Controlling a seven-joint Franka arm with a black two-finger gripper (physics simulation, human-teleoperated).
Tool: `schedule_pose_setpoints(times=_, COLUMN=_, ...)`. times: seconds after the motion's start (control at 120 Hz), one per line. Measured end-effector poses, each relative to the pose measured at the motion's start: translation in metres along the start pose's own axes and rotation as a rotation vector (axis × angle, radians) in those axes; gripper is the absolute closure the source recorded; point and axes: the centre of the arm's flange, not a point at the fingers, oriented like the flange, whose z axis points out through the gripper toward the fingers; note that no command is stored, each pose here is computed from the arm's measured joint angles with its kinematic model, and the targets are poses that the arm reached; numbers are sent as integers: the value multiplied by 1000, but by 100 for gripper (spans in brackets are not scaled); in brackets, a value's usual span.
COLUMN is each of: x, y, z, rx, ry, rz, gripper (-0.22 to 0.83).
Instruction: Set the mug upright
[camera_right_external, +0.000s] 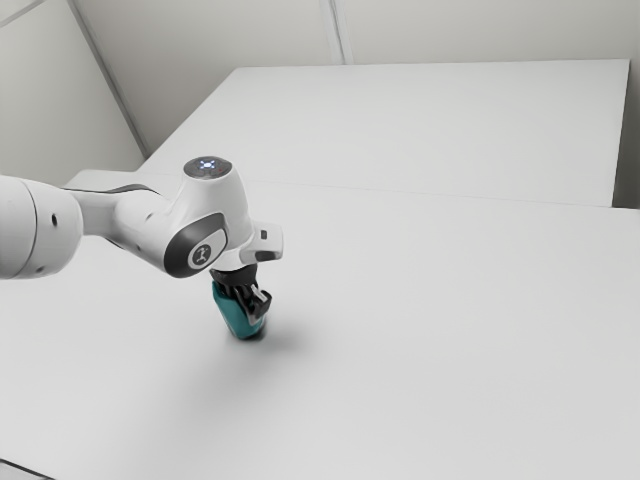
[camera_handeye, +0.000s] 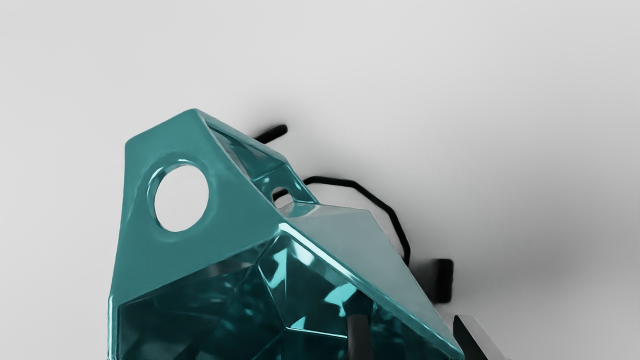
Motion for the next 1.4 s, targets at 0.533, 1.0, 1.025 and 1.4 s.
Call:
schedule_pose_setpoints(times=0.533, x=15, y=-11, z=-55, rx=17, ry=73, rz=1, gripper=30)
schedule_pose_setpoints(times=1.0, x=85, y=-128, z=-196, rx=-3, ry=149, rz=-216, gripper=7)
schedule_pose_setpoints(times=1.025, x=84, y=-139, z=-195, rx=-19, ry=140, rz=-240, gripper=6)
schedule_pose_setpoints(times=1.4, x=77, y=-155, z=-203, rx=-120, ry=47, rz=-289, gripper=1)
